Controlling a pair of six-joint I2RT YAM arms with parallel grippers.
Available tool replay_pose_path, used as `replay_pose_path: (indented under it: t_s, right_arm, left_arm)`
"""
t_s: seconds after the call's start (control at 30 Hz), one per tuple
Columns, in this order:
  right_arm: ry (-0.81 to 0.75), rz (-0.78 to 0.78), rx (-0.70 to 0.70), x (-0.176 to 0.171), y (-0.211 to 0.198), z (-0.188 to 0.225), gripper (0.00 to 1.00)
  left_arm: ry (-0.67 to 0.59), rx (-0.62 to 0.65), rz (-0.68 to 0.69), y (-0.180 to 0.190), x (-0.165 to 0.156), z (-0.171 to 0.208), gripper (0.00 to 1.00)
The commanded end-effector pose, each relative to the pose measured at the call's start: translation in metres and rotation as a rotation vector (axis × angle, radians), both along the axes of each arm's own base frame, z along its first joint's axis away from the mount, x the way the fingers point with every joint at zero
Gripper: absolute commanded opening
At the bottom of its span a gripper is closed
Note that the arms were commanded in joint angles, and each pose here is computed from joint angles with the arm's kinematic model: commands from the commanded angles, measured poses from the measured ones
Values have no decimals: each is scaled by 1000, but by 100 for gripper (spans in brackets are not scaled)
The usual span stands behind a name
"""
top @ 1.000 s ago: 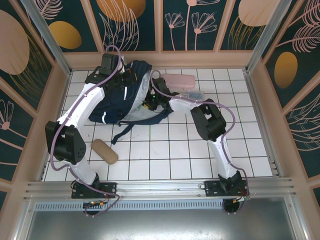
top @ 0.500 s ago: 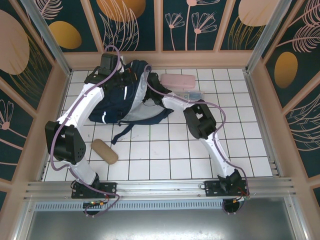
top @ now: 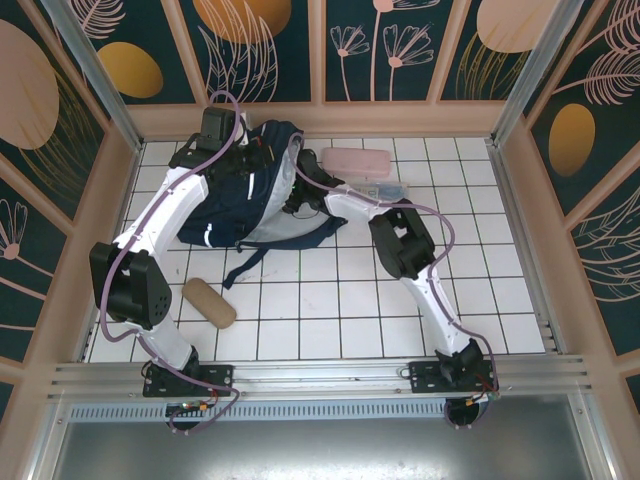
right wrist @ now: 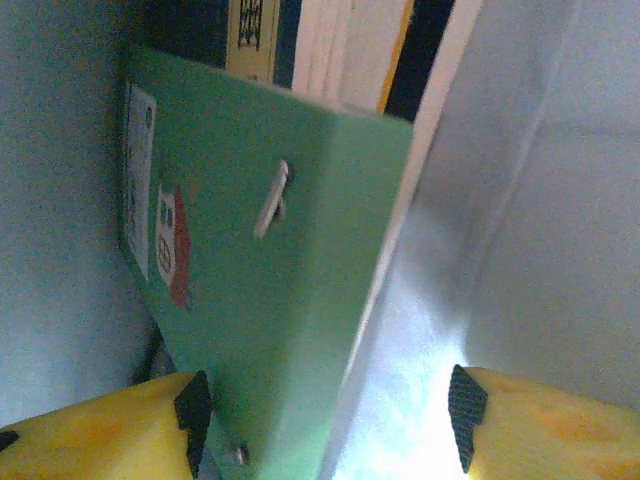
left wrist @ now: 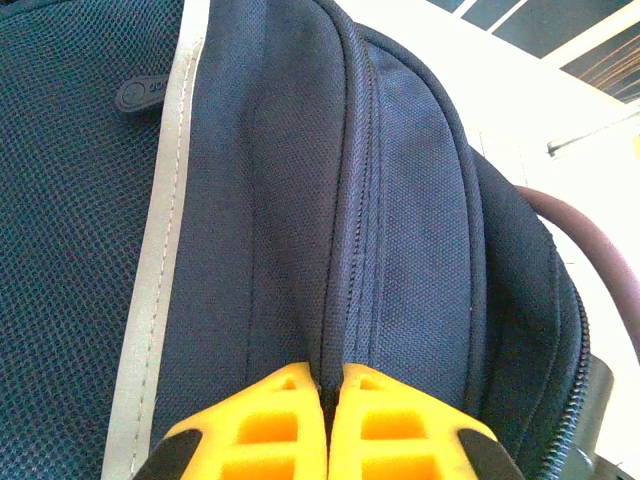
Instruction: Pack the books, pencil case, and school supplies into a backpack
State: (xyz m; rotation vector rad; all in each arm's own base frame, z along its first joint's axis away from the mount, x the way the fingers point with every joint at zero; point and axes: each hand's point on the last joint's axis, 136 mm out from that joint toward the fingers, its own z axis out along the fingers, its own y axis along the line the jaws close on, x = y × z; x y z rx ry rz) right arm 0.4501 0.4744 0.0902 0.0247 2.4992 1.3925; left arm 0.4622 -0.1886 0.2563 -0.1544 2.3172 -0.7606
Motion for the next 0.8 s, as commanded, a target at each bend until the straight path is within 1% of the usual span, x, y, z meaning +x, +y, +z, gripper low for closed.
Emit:
replay_pose_path:
  t_s: [0.0, 0.1, 0.2, 0.37, 0.5, 0.63, 0.7, 0.77]
  right_arm:
    - [-99, -3, -13, -2, -11, 45, 68]
    - [-115, -11, -33, -5, -18, 47, 63]
    - [-123, -16, -33, -9, -24, 51, 61]
    - [-163, -31, -105, -23, -51, 60, 61]
    - [-202, -80, -171, -37, -94, 68, 60]
    - [-225, -119, -252, -52, -140, 65, 57]
    - [-235, -144, -293, -55, -162, 61, 57]
    - [-236, -206, -355, -52, -192, 53, 56]
  left_arm:
    - [-164, -64, -51, -11, -1, 62, 0]
    - [-166, -64, -50, -10, -1, 62, 0]
    - [-166, -63, -47, -10, -1, 62, 0]
    - [-172, -60, -39, -8, 0, 65, 0]
    - [-174, -61, -22, -5, 3, 64, 0]
    - [-167, -66, -9, -4, 4, 56, 0]
    - [-157, -71, -6, -4, 5, 50, 0]
    - [-144, -83, -14, -7, 4, 43, 0]
